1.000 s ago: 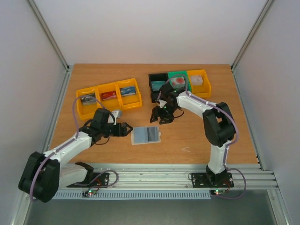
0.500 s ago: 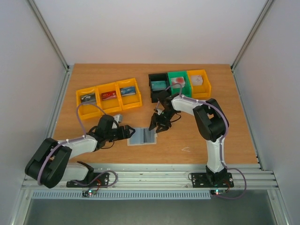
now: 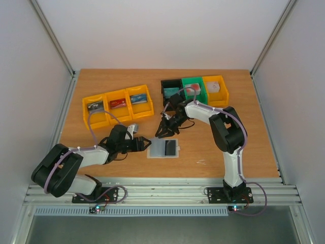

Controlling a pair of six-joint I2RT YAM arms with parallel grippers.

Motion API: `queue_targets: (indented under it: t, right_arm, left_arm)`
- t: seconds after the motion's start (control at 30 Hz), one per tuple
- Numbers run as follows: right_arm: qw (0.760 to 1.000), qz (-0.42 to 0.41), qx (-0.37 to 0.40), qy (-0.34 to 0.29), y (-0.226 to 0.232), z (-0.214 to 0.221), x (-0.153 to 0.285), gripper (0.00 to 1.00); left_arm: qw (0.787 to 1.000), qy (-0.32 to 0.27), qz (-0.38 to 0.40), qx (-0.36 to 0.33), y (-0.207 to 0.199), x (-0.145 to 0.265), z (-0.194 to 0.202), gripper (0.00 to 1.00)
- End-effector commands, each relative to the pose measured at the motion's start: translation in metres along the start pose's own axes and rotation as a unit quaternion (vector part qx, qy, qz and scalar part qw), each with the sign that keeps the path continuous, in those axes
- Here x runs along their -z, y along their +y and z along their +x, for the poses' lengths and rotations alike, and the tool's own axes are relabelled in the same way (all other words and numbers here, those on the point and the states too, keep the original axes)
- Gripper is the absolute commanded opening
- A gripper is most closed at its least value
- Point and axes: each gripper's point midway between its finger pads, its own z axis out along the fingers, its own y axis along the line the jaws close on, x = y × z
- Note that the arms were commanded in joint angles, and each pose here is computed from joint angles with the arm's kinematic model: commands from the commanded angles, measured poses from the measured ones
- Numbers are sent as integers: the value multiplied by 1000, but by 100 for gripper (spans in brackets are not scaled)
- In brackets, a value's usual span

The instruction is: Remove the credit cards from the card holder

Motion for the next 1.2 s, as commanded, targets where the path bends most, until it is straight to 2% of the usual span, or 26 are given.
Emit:
queue_targets:
  t: [0.0, 0.2, 0.37, 0.53, 0.63, 0.77, 0.87, 0.97, 1.17]
  right_arm:
    - [999, -35, 12, 8, 16, -1, -2, 20]
    - [1000, 11, 7, 8, -1, 0, -3, 20]
    - [998, 63, 12, -19, -10, 0, 20, 23]
    - [977, 207, 24, -55, -40, 1, 55, 27]
    - [966, 255, 11, -44, -67, 9, 60, 33]
    - [970, 244, -18, -11, -88, 19, 51, 40]
    - [978, 206, -33, 15, -87, 21, 35, 44]
    - [987, 151, -45, 29, -76, 18, 20, 43]
    - [991, 123, -46, 37, -71, 17, 13, 40]
  left_arm:
    - [998, -22, 49, -41, -25, -2, -15, 66]
    - [997, -19, 39, -56, -28, -9, -14, 68]
    - [998, -25, 19, -57, -21, -7, -14, 68]
    - [998, -26, 10, -52, -17, -6, -13, 68]
    - [998, -25, 14, -55, -18, -6, -13, 68]
    - [998, -23, 18, -56, -20, -6, -11, 69]
    - [998, -21, 16, -55, -18, -7, -10, 69]
    - [998, -16, 15, -54, -17, -10, -9, 69]
    - [997, -8, 19, -68, -20, -17, -6, 68]
